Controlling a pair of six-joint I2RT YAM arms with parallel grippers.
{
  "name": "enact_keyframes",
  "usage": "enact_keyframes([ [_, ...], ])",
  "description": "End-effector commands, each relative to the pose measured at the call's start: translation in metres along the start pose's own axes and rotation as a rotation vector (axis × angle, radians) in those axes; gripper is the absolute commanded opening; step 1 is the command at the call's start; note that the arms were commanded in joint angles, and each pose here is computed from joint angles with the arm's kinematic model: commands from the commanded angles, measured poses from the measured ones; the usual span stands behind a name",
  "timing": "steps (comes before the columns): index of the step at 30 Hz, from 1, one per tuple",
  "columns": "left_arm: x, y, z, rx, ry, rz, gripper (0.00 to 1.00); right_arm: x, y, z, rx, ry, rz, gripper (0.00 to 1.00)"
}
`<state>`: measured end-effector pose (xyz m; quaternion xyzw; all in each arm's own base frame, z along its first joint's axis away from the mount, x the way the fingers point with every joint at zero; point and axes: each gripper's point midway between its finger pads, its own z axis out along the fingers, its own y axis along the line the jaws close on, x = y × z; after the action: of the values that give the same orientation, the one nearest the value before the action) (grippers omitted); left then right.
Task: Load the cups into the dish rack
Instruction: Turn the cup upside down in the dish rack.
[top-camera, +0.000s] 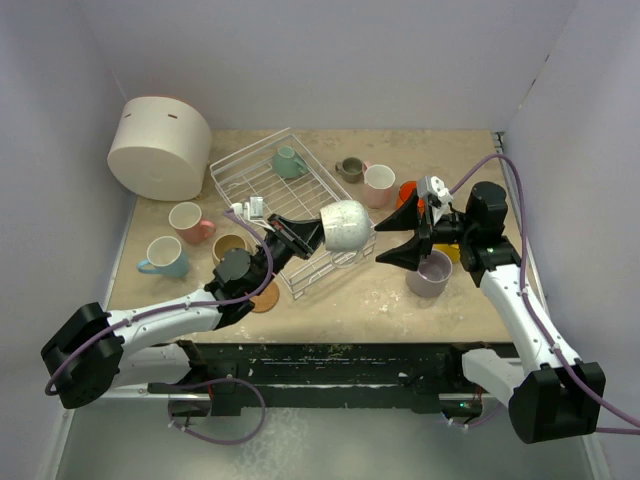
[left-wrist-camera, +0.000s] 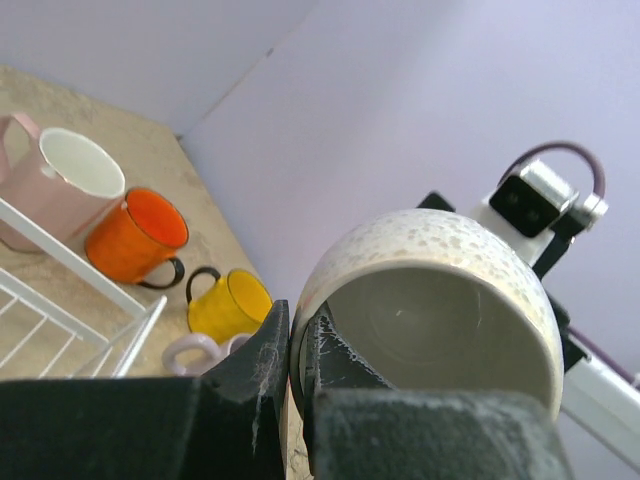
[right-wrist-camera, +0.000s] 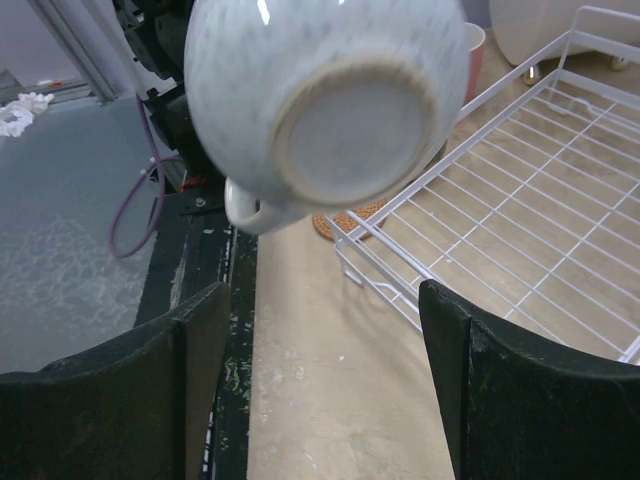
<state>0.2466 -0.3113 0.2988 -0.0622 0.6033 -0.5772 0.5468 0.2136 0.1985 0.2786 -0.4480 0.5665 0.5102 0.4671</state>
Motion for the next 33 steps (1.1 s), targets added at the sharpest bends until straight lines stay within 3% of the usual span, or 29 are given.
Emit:
enact_keyframes([
  [1,-0.071,-0.052,0.003,0.173,-0.271,-0.125,0.0,-0.002,0.005,0.008,-0.017,-0.011,0.007,0.8],
  [11,-0.075,-0.047,0.025,0.203,-0.311,-0.124,0.0,-0.01,0.001,0.029,-0.023,-0.072,0.167,0.81],
  [20,-0.088,-0.055,0.039,0.268,-0.337,-0.161,0.0,-0.031,-0.012,0.043,0.003,-0.201,0.449,0.76],
  [30,-0.089,-0.056,0.039,0.333,-0.377,-0.231,0.0,-0.047,-0.003,0.065,-0.084,-0.246,0.489,0.7],
  [33,-0.088,-0.051,0.039,0.328,-0.386,-0.256,0.0,-0.054,-0.004,0.066,-0.088,-0.273,0.524,0.6],
])
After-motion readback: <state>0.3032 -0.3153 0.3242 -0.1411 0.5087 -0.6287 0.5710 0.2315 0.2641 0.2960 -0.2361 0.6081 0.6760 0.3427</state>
